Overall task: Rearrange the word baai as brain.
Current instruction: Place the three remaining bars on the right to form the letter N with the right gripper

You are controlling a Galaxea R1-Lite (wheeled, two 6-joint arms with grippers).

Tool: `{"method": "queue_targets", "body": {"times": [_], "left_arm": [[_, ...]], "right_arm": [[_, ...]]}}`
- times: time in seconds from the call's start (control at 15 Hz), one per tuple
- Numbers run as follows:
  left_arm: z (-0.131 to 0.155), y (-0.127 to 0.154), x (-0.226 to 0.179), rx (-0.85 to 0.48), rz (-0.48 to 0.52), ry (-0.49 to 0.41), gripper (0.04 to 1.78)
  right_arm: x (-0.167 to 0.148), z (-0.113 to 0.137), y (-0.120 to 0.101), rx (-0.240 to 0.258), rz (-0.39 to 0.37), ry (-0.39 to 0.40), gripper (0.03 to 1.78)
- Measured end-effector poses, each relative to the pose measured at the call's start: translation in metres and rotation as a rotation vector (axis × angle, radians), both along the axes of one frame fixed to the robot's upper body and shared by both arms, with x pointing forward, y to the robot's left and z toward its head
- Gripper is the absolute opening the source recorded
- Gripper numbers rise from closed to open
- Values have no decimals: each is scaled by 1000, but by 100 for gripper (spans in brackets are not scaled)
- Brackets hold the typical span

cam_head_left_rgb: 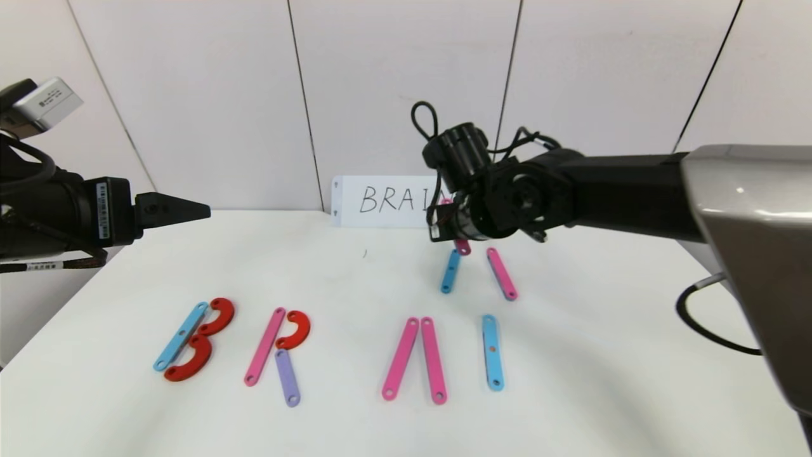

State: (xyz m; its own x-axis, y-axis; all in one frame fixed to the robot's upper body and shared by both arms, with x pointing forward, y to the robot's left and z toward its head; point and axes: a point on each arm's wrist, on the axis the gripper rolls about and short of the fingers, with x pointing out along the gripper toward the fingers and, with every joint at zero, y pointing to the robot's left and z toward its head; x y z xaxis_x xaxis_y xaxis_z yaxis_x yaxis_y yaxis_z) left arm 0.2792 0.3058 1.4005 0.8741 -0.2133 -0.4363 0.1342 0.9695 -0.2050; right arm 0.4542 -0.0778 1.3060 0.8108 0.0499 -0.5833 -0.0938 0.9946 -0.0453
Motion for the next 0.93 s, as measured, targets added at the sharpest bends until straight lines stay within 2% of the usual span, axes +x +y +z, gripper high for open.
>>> {"method": "queue_targets", "body": {"times": [0.2,0.33,0.6,0.93], "left_arm": [[0,0,0,0,-1,2,174],[-1,0,1,-2,-4,3,174],[-1,0,1,-2,-5,5,174],[-3,-1,4,-1,-4,14,174]], "right_arm": [[-26,30,-32,-6,-40,-5,30],[-48,35,-53,-31,-67,12,30],[-94,19,-85,-54,-96,61,30],[-135,-15,-104,-10,-134,107,30]]}}
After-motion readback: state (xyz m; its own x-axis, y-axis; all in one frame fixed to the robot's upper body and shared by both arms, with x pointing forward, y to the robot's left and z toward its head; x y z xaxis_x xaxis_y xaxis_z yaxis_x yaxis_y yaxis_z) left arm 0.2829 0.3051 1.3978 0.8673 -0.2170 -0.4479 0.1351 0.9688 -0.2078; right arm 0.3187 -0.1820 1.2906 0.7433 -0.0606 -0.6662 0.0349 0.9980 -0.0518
